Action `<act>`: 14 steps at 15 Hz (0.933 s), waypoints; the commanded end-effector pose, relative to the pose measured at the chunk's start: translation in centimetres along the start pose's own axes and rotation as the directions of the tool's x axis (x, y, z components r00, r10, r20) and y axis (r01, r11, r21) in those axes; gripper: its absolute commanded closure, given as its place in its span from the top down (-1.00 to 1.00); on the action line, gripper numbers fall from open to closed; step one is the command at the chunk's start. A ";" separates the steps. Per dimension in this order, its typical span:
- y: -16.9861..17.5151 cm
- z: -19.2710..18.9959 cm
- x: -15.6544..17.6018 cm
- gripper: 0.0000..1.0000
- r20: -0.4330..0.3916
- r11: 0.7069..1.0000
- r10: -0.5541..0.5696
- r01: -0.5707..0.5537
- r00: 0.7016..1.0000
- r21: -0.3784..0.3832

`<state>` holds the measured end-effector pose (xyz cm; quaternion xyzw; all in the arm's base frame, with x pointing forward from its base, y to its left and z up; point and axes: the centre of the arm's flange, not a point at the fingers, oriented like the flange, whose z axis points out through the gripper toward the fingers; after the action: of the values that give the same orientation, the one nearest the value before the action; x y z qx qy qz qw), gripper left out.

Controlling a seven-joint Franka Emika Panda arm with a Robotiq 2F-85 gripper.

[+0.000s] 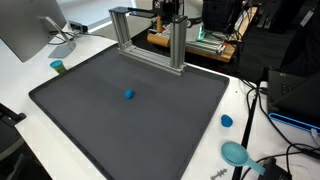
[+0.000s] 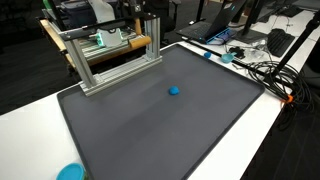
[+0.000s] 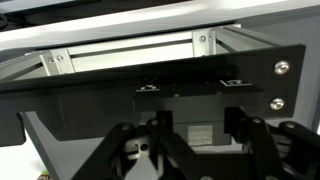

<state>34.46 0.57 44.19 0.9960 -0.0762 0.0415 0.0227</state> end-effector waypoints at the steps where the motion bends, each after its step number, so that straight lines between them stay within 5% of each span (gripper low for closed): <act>1: -0.8 -0.9 0.5 -0.33 0.092 1.000 0.013 -0.013 0.996 0.000; 3: -0.9 -0.9 0.9 -0.33 0.104 1.000 0.015 -0.015 0.994 0.002; 4: -1.0 -0.9 1.0 0.61 0.108 1.000 0.012 -0.013 0.994 0.005; 6: -1.2 -0.6 1.1 0.55 0.127 1.000 0.010 -0.010 0.992 0.006; 7: -1.3 -0.5 1.1 0.80 0.135 1.000 0.005 -0.006 0.991 0.004; 8: -1.4 -0.5 1.2 0.79 0.143 1.000 0.004 -0.005 0.990 0.007; 9: -1.4 -0.4 1.2 0.24 0.146 1.000 0.001 -0.003 0.989 0.014; 11: -1.2 -0.5 1.2 0.24 0.144 1.000 0.006 -0.009 0.990 0.020; 14: -1.0 -0.6 1.4 -0.18 0.125 0.999 0.022 -0.025 0.992 0.023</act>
<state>35.93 0.99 44.80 0.9967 -0.0777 -0.0102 0.0198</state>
